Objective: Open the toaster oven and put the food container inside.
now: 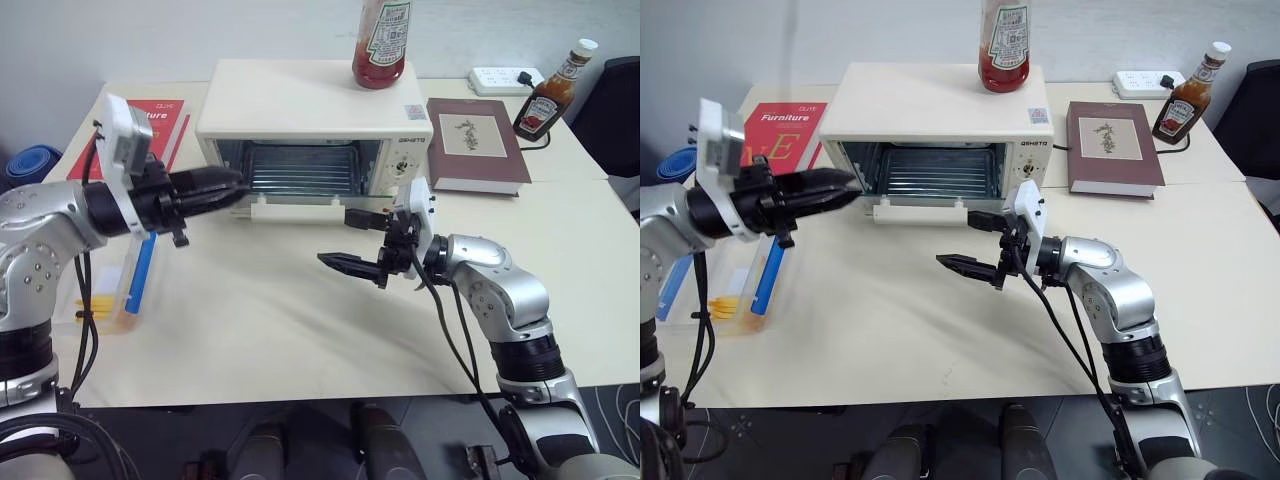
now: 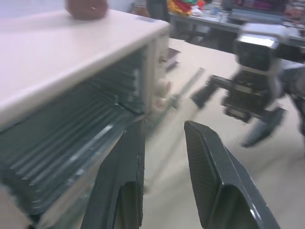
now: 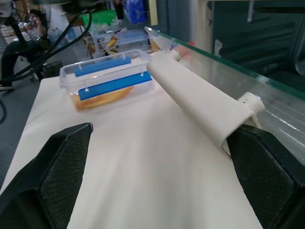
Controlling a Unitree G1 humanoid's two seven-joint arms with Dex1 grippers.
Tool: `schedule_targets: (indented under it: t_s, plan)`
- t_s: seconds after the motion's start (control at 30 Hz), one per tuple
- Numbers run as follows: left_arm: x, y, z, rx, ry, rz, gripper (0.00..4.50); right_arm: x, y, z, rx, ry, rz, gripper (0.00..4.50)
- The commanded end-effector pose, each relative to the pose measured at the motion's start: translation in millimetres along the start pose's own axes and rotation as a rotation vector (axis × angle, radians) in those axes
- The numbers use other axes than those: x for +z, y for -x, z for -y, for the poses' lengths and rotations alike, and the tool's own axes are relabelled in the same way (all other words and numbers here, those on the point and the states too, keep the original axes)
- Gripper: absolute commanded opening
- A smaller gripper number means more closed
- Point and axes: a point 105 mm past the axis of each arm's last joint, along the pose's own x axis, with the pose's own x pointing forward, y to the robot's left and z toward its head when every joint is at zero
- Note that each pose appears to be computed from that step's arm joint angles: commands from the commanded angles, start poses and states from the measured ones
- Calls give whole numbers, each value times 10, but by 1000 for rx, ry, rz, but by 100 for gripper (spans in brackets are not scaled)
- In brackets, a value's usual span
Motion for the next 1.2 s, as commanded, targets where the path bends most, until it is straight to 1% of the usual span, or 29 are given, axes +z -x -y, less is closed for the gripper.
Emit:
schedule_targets:
  t_s: [0.03,0.07,0.13,0.17,0.23,0.27,0.43,0.53,0.63,0.77,0.87,0.97,1.1,1.2]
  plan:
    - [102,-98,-247,128,-67,34,135,135,-40,-74,55,39,34,450]
    - [66,-137,-269,131,-91,13,135,141,-47,-79,60,41,35,450]
    - [-11,-192,-253,106,-132,-23,99,149,-55,-88,69,44,35,450]
    - [-54,-213,-227,81,-153,-41,79,149,-57,-92,71,44,34,450]
    - [-135,-240,-196,43,-182,-75,16,144,-57,-98,72,44,32,450]
    - [-177,-254,-190,28,-202,-98,2,134,-49,-106,73,43,30,450]
    - [-273,-296,-211,-9,-270,-168,2,97,-22,-136,71,36,21,450]
    - [-378,-317,-166,-66,-321,-238,2,76,28,-145,49,47,8,450]
    - [-403,-333,-119,-101,-328,-246,2,45,202,-110,-23,57,-22,450]
    - [-445,-350,-49,-143,-334,-259,2,-19,672,-235,-68,49,-119,450]
    - [-512,-343,-20,-165,-334,-282,2,38,902,-394,-56,26,-154,450]
    - [-703,-343,58,-182,-285,-324,2,179,1114,-425,-109,11,-160,450]
    - [-939,-314,188,-193,-264,-371,2,359,1230,-395,-171,11,-123,450]
    - [-1124,-317,238,-162,-229,-415,2,448,1243,-381,-186,16,-95,450]
